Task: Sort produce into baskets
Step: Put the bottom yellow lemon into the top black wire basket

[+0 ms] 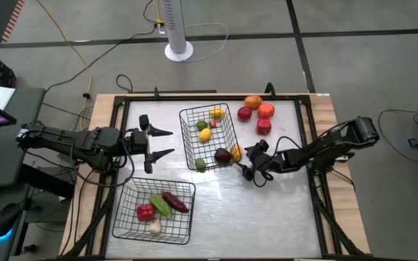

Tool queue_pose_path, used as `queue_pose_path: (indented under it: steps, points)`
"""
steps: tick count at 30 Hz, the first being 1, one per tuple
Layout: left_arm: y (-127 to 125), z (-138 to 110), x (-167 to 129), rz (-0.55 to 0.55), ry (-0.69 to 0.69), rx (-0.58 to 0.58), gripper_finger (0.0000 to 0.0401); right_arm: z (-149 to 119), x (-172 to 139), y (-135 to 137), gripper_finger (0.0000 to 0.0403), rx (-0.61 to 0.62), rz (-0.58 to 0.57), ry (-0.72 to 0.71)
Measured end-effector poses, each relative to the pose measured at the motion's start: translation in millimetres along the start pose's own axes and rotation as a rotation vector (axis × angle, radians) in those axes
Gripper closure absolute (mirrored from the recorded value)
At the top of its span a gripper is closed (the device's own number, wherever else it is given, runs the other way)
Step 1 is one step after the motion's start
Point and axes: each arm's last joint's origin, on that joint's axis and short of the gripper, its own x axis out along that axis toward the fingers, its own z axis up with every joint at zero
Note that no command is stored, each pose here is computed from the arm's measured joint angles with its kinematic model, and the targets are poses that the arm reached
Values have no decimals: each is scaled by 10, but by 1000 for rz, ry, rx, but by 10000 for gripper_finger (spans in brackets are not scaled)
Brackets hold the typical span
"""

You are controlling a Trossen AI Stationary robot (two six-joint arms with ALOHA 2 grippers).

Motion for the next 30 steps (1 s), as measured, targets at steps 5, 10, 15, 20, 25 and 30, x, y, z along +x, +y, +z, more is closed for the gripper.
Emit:
queue_pose_path:
  steps: [5,10,15,20,25,30]
  points:
    - [0,1,-1,0,-1,0,152,-20,84,-13,6,-35,-13,-7]
    - [0,1,0,0,-1,0,152,-11,156,-22,6,-94,-14,-34]
    - [0,0,0,0,0,1,152,20,200,-54,6,-128,32,-36]
    - [0,0,0,0,0,20,152,47,243,-115,20,-139,93,-16]
    - [0,0,0,0,0,24,152,82,274,-166,54,-157,124,-22]
    - [0,0,0,0,0,31,152,82,278,-174,94,-169,131,-18]
